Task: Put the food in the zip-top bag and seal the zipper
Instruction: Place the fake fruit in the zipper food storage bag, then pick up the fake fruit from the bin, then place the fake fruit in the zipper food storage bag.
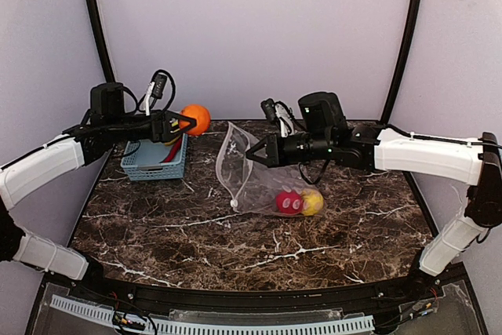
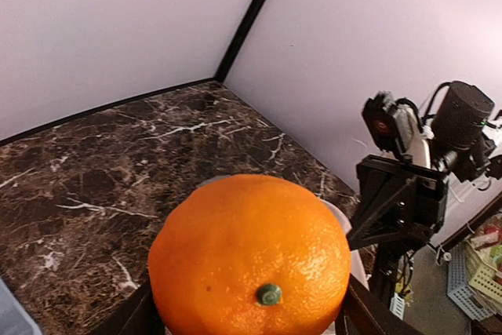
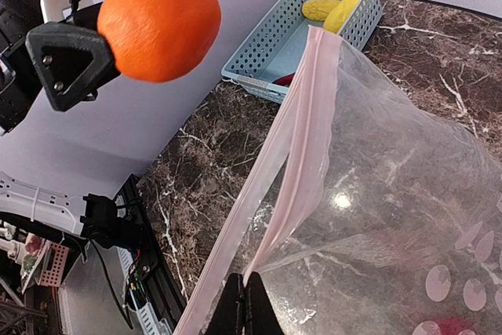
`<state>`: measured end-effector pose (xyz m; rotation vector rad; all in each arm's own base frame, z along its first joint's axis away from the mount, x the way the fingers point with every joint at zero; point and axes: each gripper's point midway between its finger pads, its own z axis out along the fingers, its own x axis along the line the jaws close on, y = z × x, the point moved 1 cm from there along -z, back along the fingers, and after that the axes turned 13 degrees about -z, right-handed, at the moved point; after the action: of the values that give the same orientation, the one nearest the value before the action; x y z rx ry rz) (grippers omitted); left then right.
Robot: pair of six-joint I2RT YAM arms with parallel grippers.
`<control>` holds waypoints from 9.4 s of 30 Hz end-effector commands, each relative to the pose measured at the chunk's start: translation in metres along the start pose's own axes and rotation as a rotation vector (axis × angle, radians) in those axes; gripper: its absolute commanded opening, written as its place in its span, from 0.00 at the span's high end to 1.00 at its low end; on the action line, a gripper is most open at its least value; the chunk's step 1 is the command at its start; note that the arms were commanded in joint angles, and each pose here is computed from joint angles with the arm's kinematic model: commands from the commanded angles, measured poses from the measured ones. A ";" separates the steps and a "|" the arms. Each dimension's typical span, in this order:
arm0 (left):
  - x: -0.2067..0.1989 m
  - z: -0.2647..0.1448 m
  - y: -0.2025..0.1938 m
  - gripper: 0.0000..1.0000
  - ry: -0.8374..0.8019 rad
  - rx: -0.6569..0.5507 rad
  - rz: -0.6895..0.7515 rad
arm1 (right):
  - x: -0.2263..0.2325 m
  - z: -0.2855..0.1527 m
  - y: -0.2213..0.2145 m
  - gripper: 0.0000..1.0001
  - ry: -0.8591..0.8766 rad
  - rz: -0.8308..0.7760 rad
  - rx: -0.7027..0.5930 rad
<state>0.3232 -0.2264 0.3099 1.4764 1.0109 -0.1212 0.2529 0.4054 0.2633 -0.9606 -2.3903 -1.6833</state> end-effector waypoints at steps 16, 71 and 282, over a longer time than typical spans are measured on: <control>-0.060 0.057 -0.086 0.34 -0.261 0.308 0.003 | 0.016 -0.017 0.024 1.00 0.014 -0.026 -0.058; -0.085 0.055 -0.106 0.14 -0.018 0.346 0.331 | 0.020 -0.019 0.025 1.00 0.015 -0.046 -0.068; -0.027 0.042 -0.082 0.21 0.281 0.343 -0.142 | 0.013 -0.006 0.010 1.00 -0.127 -0.096 -0.023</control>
<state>0.2842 -0.3083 0.2615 1.7955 1.3114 -0.2559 0.2457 0.4054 0.2632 -1.0012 -2.5614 -1.6714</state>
